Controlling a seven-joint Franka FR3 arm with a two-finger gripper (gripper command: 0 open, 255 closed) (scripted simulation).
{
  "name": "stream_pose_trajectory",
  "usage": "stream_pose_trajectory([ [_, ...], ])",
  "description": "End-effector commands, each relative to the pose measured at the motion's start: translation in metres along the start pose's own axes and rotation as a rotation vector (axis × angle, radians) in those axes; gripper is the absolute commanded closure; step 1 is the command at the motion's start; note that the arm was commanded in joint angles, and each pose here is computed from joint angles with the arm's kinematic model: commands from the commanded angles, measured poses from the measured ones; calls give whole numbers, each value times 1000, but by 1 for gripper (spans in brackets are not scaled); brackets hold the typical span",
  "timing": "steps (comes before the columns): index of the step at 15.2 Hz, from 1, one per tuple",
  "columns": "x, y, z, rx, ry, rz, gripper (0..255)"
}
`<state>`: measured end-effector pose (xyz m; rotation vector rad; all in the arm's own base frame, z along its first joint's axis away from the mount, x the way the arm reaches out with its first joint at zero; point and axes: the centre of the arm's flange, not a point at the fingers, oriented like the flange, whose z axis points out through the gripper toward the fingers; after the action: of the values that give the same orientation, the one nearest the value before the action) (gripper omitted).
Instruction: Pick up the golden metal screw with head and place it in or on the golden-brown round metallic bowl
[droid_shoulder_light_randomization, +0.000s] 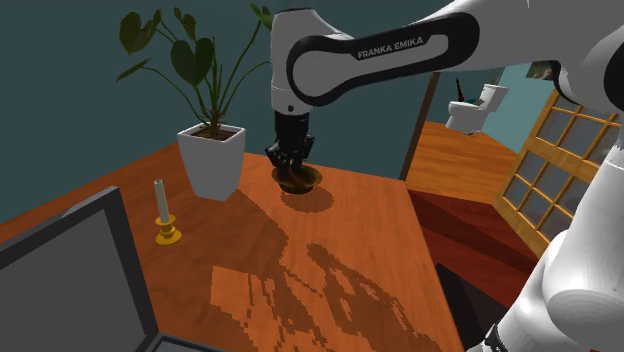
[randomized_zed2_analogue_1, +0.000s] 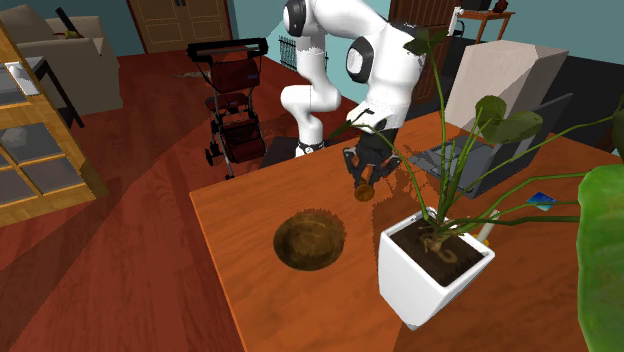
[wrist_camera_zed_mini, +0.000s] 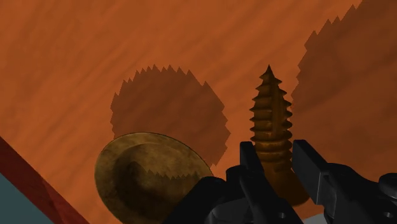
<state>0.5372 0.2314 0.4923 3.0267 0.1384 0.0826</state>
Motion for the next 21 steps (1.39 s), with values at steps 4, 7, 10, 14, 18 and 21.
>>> stream_pose_trajectory([
  [4, 18, 21, -14, 0, 0, 0, 255],
  [7, 45, 50, -11, 0, 0, 0, 255],
  [10, 72, 79, -9, 0, 0, 0, 255],
  [14, 108, 118, -6, 0, 0, 0, 255],
  [18, 119, 130, 6, 0, 0, 0, 255],
  [21, 119, 128, 21, 0, 0, 0, 255],
])
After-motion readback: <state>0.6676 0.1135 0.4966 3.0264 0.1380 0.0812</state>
